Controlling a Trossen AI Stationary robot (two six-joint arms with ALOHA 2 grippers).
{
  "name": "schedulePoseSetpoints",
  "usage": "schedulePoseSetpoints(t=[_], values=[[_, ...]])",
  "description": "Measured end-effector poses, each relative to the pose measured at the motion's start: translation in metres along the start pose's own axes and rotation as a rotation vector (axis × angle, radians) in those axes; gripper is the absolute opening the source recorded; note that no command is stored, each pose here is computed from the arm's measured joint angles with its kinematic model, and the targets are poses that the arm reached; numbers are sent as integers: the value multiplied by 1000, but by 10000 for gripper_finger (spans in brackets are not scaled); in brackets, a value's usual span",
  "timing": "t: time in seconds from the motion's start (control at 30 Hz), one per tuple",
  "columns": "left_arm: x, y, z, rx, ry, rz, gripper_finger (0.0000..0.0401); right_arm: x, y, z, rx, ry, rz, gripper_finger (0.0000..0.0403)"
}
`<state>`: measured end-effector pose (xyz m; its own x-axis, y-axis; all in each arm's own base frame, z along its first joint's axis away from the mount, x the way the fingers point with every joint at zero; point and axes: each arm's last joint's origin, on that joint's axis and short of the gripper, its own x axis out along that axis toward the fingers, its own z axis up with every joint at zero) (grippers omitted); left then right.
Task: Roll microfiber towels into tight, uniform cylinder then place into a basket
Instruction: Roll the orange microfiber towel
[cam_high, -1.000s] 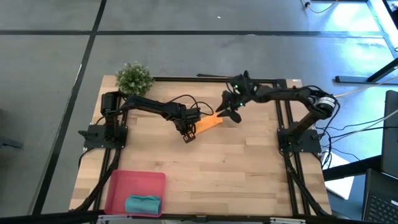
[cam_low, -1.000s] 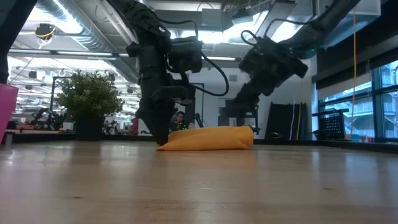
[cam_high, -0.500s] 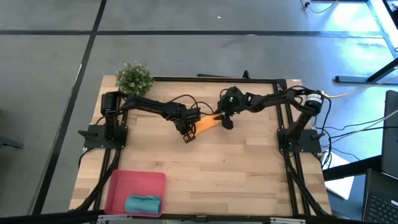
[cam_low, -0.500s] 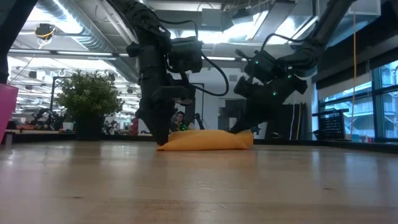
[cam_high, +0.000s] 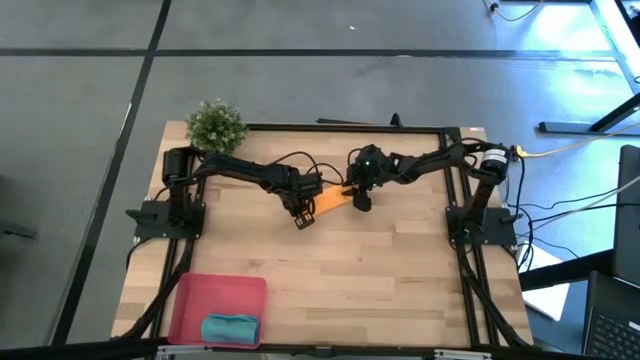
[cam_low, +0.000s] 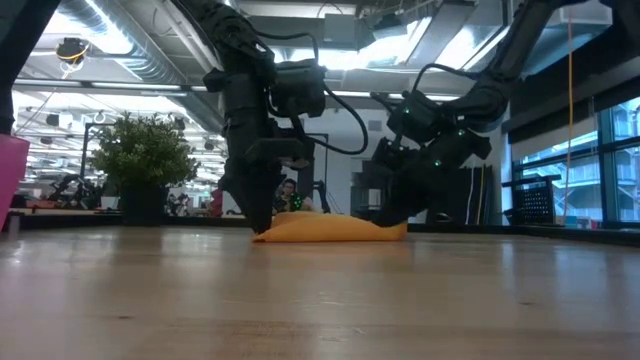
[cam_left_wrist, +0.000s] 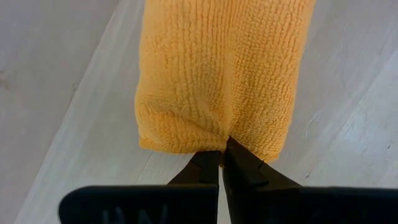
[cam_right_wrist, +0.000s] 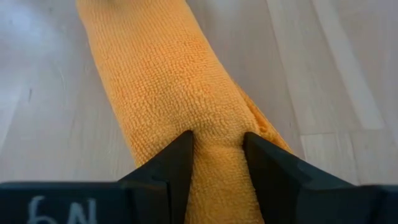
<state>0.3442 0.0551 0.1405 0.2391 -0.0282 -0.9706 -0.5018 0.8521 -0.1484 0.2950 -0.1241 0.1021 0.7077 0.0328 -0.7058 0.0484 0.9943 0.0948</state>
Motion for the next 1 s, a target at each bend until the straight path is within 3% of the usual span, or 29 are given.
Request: schedulePoseSetpoints(t=[0.8,1.0], values=[[0,1,-2,-2,18,5,0,1,0,2,-14,-42,21,150],[0,0,-2,-53,24,4,0,1,0,3,-15,-46,22,150]])
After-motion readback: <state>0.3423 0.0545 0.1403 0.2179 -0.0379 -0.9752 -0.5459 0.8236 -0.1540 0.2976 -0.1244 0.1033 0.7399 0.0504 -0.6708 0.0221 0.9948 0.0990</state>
